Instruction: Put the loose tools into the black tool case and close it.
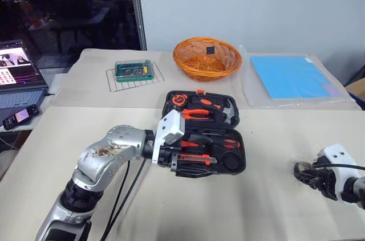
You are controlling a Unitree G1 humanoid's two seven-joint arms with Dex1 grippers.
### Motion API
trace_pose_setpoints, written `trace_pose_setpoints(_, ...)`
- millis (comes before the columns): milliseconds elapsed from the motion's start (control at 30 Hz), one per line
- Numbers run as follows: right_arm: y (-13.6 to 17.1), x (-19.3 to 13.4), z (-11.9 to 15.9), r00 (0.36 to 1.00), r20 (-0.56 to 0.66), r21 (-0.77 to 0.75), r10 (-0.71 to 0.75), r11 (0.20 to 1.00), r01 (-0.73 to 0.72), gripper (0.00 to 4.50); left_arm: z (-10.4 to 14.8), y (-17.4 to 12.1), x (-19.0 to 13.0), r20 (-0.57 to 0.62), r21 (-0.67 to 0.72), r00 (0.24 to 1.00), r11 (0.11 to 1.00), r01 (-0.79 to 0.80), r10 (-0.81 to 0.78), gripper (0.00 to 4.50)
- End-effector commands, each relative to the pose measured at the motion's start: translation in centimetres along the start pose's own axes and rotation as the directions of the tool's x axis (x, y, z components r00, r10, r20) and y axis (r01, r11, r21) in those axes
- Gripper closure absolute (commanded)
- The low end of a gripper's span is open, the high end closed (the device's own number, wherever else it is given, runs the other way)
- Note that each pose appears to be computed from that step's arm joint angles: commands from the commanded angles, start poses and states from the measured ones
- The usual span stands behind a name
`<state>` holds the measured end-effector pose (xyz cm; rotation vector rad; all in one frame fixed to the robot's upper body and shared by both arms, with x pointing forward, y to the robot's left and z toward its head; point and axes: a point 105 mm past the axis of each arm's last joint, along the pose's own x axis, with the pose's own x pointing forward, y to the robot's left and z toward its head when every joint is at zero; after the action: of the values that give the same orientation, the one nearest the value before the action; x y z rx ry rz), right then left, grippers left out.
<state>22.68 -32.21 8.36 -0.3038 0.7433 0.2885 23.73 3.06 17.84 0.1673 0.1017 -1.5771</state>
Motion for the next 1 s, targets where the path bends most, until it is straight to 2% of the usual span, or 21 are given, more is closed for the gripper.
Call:
trace_pose_setpoints(33,-0.8,-0.9,0.7,1.0,0.008,-0.073,0.005,0.997,-0.005,4.37,1.3,-1.0,0.5,0.024,0.047,0.999,0.998,0.029,-0.03,0.0)
trace_pose_setpoints(167,0.2,-3.0,3.2,0.992,0.086,-0.137,0.088,0.988,-0.076,4.37,1.3,-1.2,0.0,0.044,0.032,0.999,0.999,0.023,-0.024,0.0)
trace_pose_setpoints(300,5.1,-4.4,7.3,0.941,0.128,-0.316,0.312,0.913,-0.259,4.37,0.8,-1.6,-1.2,0.041,-0.003,0.999,1.0,-0.017,0.017,0.0)
trace_pose_setpoints(433,9.8,-2.8,11.2,0.874,0.1,-0.472,0.476,0.796,-0.379,4.37,0.0,-1.9,-3.8,0.01,-0.039,0.997,0.996,-0.079,0.079,0.0)
trace_pose_setpoints(533,11.1,-1.7,11.9,0.859,0.048,-0.499,0.509,0.757,-0.421,4.37,-0.6,-2.0,-5.4,-0.022,-0.039,0.996,0.995,-0.09,0.09,0.0)
trace_pose_setpoints(667,13.1,0.2,11.9,0.821,-0.076,-0.569,0.565,0.652,-0.501,4.37,-1.6,-1.5,-8.1,-0.062,-0.042,0.989,0.99,-0.136,0.133,0.0)
trace_pose_setpoints(1000,15.5,1.8,11.1,0.767,-0.183,-0.612,0.616,0.539,-0.578,4.37,-3.2,-1.1,-10.3,-0.084,-0.048,0.966,0.967,-0.25,0.246,0.0)
